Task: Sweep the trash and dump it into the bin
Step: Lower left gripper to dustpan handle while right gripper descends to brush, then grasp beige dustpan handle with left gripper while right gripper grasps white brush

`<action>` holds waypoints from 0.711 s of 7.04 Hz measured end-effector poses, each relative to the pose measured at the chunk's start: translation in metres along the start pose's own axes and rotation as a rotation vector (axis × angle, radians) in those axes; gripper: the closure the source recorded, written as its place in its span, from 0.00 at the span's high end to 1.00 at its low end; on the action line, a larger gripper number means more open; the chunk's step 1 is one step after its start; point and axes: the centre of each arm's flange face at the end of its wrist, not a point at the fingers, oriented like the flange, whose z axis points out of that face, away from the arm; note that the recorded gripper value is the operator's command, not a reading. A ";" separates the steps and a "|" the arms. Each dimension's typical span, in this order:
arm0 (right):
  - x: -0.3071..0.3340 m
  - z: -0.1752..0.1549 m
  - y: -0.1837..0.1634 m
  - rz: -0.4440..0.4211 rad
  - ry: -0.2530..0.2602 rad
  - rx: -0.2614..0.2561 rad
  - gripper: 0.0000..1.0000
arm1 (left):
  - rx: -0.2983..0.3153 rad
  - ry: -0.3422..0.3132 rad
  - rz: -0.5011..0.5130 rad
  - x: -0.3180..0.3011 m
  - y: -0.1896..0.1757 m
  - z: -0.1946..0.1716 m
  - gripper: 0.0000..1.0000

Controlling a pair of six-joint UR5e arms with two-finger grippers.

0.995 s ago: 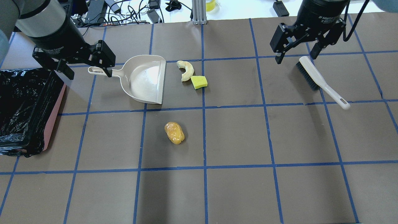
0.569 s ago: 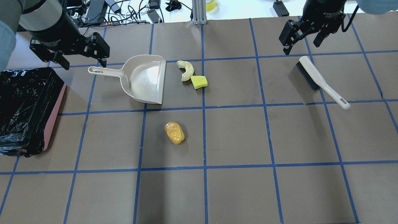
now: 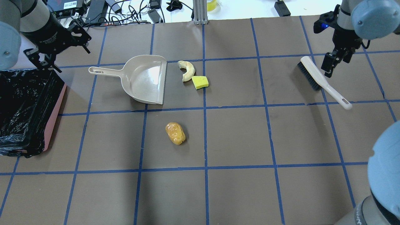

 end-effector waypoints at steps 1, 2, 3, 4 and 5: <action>0.011 0.043 0.013 -0.056 -0.040 -0.023 0.99 | 0.015 0.002 -0.118 -0.003 -0.011 0.028 1.00; 0.013 0.070 0.023 -0.084 -0.077 -0.036 0.96 | 0.027 0.002 -0.206 -0.003 -0.020 0.057 1.00; 0.012 0.080 0.028 -0.093 -0.094 -0.040 0.90 | 0.031 0.002 -0.280 0.002 -0.029 0.085 1.00; 0.011 0.084 0.031 -0.094 -0.105 -0.044 0.87 | 0.044 0.016 -0.362 0.011 -0.041 0.111 1.00; 0.009 0.085 0.033 -0.091 -0.115 -0.048 0.85 | 0.054 0.030 -0.428 0.022 -0.054 0.133 1.00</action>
